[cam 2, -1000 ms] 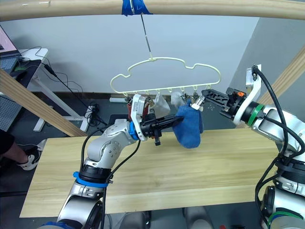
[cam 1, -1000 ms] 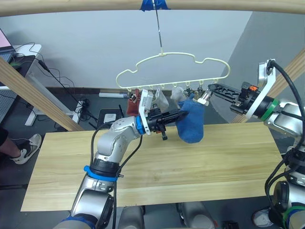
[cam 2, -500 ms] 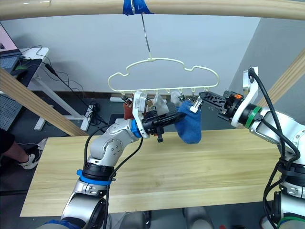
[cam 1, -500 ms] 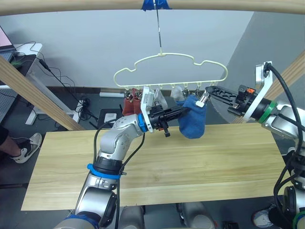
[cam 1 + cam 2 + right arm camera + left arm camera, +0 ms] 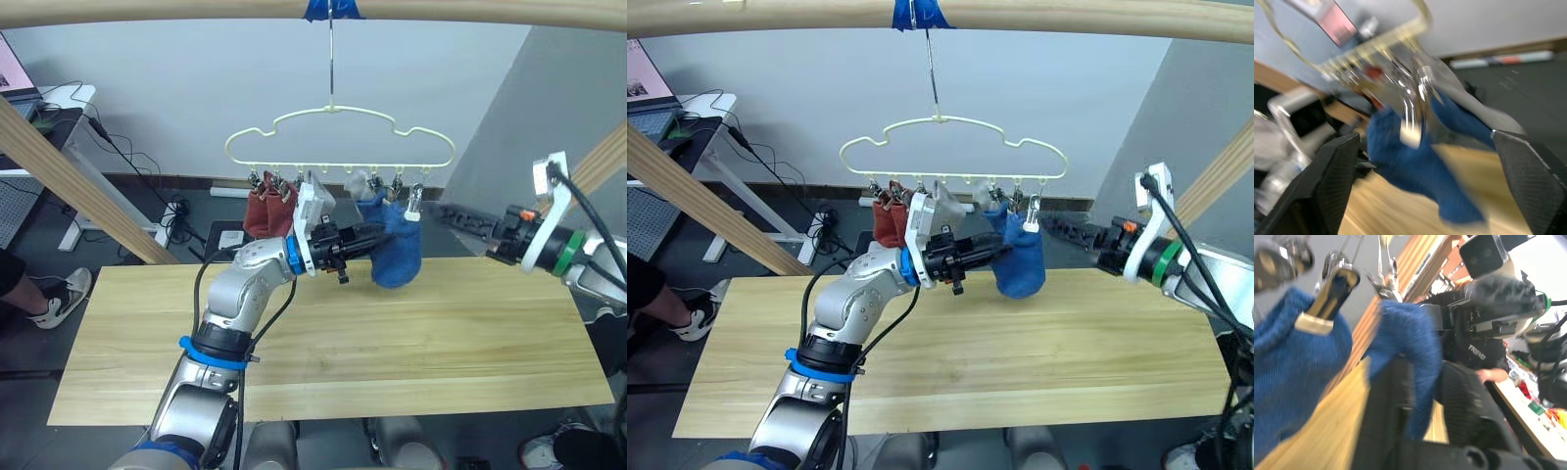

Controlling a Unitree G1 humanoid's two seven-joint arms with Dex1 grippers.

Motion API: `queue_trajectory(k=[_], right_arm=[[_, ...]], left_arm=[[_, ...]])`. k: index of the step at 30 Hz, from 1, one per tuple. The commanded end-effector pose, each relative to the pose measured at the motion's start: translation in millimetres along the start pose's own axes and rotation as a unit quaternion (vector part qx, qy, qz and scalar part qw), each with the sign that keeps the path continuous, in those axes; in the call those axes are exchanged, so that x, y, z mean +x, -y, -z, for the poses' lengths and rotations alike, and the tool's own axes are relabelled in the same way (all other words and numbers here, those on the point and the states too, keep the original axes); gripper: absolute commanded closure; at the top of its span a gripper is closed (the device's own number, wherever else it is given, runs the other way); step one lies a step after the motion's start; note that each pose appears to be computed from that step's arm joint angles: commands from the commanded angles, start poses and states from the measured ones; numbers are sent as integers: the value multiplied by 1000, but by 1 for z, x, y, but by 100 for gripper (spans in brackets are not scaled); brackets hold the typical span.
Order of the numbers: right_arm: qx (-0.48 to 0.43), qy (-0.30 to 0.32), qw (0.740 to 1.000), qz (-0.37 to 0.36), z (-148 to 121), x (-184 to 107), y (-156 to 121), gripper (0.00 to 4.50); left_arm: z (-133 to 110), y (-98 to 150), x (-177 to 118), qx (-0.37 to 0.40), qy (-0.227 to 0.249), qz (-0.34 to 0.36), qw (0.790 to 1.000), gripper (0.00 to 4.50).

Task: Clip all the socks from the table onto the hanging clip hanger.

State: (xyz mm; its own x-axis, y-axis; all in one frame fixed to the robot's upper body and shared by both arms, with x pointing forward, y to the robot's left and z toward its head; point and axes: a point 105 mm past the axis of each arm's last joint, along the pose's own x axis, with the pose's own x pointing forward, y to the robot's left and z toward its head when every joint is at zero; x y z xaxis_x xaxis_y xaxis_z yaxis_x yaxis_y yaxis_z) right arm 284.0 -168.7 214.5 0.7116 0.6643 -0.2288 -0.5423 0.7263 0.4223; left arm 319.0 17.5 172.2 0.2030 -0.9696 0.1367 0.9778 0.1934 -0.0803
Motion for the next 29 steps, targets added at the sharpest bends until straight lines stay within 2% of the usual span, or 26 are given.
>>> queue_trajectory(k=[1, 4, 7, 14, 19, 21, 25, 29], right_arm=[[-59, -12, 998, -1, 8, -6, 1, 0], [-99, -28, 994, 26, 18, -6, 14, 0], [-148, -31, 987, 61, 24, -2, 30, 0], [-263, -45, 958, 108, 43, -2, 58, 0], [-273, -10, 957, 101, 38, -2, 60, 0], [-279, -20, 955, 101, 41, -3, 62, 0], [-281, -26, 955, 94, 47, -4, 60, 0], [-280, -28, 954, 102, 48, -7, 61, 0]], left_arm=[[12, 6, -2, 20, -21, 9, 1000, 187], [25, 1, -13, 34, -45, -8, 998, 95], [35, -12, -51, 39, -76, -61, 994, 3], [33, -23, -133, 52, -120, -201, 971, 1], [12, -25, -184, 78, -158, -306, 936, 1], [5, -27, -200, 90, -178, -336, 920, 1], [0, -30, -218, 109, -209, -377, 895, 1], [7, -26, -220, 94, -217, -365, 900, 1]])
